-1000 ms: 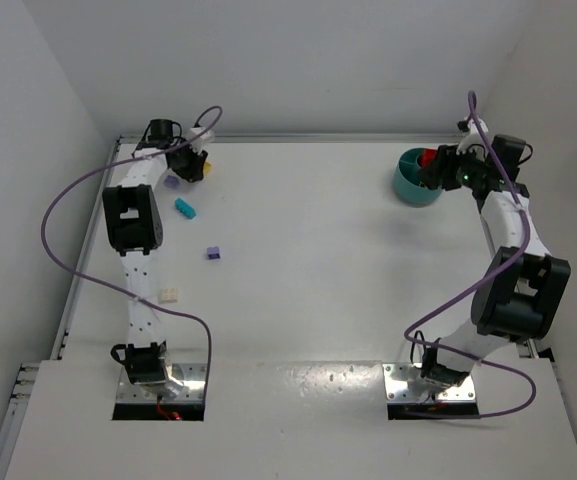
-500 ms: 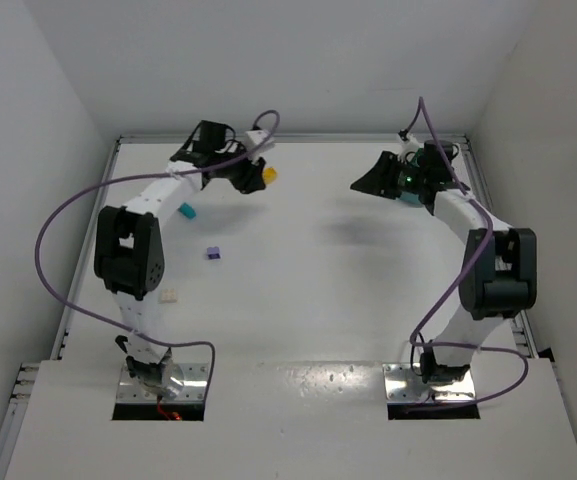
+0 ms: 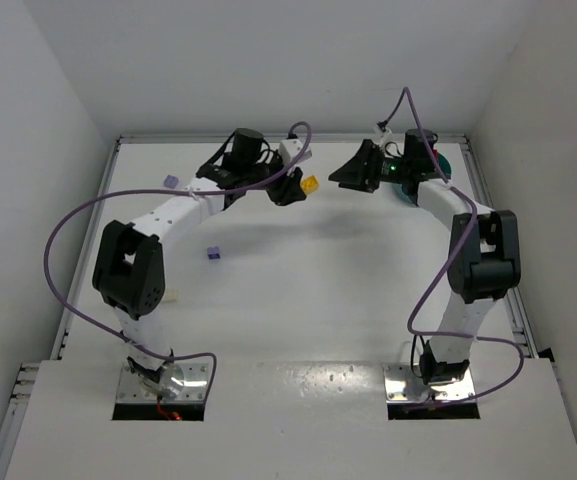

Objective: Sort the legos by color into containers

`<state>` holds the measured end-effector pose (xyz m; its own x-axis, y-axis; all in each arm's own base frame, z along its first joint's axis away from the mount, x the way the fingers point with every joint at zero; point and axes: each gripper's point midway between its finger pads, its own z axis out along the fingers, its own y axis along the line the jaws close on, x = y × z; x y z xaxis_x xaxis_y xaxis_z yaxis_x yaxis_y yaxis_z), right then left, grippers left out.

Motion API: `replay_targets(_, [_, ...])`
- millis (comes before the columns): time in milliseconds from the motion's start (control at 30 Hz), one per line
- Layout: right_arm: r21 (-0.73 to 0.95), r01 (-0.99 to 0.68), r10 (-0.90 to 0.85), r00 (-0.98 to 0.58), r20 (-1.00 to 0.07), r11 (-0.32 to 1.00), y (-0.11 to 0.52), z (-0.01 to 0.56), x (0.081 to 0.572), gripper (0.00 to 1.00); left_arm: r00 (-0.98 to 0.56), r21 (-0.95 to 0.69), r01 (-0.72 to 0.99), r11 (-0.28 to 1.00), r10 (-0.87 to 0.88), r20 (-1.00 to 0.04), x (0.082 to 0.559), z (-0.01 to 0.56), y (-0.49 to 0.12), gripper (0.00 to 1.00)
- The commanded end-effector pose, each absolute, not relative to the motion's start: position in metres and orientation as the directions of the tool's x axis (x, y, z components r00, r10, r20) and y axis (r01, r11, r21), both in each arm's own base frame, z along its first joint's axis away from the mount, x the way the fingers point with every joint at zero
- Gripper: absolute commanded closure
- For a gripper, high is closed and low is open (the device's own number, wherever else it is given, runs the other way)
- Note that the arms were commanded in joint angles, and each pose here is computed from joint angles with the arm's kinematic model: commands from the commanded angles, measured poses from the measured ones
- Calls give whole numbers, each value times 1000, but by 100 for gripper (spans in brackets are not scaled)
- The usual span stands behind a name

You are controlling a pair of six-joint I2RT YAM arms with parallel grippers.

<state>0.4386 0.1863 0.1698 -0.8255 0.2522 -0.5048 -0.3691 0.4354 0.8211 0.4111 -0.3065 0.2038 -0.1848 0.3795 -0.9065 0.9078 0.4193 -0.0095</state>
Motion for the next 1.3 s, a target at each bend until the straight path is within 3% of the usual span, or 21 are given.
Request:
replay_targets(0, [792,-510,191,-787,-587,335,203,207,434,25,-139,8,919,395,342,-929,404,222,-324,73])
replay_targets(267, [782,-546,124,-791,-600,301,222,205,422,24,-130,11,927,376,349,-928,395,222,-335,73])
replay_targets(400, [787,-538,109,-801,-589,301,225,198,420,29,-111,23,930,368,340,-934,397,227,-341,73])
replay_targets(600, [795,-538,92,-809,-580,281,230,196,415,49,-107,39,919,393,343,-933,404,225,-340,73])
replay_targets(800, [793,-549,83,-806,-586,264,231,200,414,78,-96,49,919,392,341,-935,404,227,-344,70])
replay_targets(867, [788,-559,73,-802,-593,260,235,200,412,90,-97,52,915,400,343,-934,405,226,-343,63])
replay_targets(900, [789,-556,68,-805,-589,263,234,201,409,93,-99,56,910,411,347,-933,407,226,-342,51])
replay_targets(967, [747,-576,84,-771,-631,331,219,199,417,100,-98,64,905,421,353,-930,407,225,-343,40])
replay_targets(1000, [750,-556,77,-783,-617,357,217,195,413,100,-108,62,902,428,360,-927,407,223,-342,22])
replay_targets(1067, [656,-578,74,-721,-689,486,188,194,423,100,-124,53,898,436,368,-922,403,217,-333,1])
replay_targets(1267, [400,-448,-5,-670,-742,799,88,182,430,100,-137,73,841,536,342,-930,408,231,-299,1])
